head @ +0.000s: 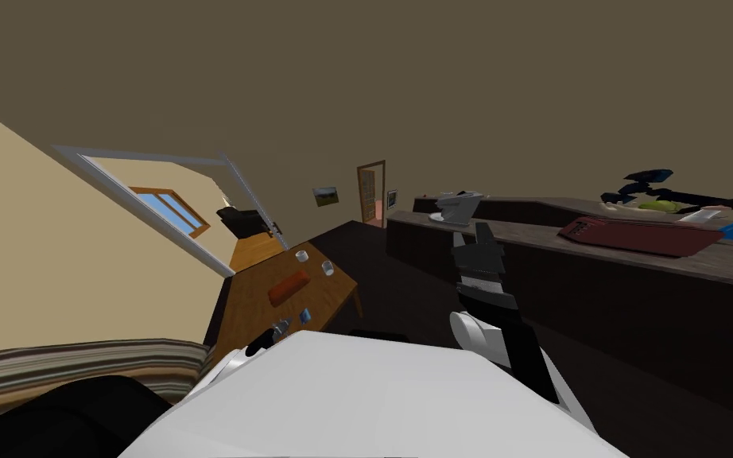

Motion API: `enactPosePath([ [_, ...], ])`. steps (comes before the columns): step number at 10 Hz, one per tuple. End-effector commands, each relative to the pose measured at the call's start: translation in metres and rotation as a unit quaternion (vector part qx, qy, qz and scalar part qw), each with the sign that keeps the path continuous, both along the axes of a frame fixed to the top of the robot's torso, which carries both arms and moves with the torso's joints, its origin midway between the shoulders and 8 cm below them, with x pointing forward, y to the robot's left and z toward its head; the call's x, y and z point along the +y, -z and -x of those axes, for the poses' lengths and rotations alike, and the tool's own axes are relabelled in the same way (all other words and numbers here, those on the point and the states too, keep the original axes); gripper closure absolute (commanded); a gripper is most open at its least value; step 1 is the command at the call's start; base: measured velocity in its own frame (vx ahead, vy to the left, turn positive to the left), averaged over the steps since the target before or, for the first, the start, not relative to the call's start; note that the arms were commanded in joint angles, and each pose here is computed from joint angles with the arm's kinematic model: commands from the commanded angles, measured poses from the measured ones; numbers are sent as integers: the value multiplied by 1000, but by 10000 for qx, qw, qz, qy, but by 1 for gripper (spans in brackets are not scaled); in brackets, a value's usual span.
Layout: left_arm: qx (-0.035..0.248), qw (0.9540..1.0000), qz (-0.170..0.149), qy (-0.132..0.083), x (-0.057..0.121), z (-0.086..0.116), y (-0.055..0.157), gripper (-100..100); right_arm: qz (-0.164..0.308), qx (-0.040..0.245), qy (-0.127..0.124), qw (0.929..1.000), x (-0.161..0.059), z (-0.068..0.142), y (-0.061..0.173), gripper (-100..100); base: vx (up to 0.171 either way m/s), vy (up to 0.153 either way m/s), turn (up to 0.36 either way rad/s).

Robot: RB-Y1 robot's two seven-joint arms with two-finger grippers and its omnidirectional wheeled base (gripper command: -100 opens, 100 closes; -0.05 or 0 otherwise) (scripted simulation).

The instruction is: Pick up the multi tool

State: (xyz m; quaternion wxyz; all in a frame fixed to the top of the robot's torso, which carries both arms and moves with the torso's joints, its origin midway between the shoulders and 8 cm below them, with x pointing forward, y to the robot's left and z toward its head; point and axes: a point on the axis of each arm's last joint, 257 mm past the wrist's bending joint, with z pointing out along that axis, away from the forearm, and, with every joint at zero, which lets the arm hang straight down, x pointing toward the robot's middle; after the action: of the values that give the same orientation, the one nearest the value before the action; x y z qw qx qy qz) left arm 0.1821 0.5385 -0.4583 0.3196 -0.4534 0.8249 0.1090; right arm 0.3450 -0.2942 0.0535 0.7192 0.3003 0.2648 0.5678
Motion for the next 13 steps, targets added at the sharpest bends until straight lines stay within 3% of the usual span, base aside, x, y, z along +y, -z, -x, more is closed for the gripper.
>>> enactPosePath([
  [1,0,10000,0,0,0,0,0,0,0,0,0,10000,0,0,0,0,0,7,7],
  [2,-8,10000,-3,-53,5,-1,5,-100,0,0,0,10000,0,0,0,0,-11,5,-93],
  [7,-10,9999,-6,-140,13,-3,14,-100,0,0,0,10000,0,0,0,0,-18,6,-47],
  [8,-15,9999,-5,-141,13,-3,14,100,0,0,0,10000,0,0,0,0,0,0,0],
  [12,5,9999,-4,-158,14,-1,15,100,0,0,0,10000,0,0,0,0,-1,1,4],
  [13,4,9999,-5,-156,14,-1,14,0,0,0,0,10000,0,0,0,0,0,0,0],
])
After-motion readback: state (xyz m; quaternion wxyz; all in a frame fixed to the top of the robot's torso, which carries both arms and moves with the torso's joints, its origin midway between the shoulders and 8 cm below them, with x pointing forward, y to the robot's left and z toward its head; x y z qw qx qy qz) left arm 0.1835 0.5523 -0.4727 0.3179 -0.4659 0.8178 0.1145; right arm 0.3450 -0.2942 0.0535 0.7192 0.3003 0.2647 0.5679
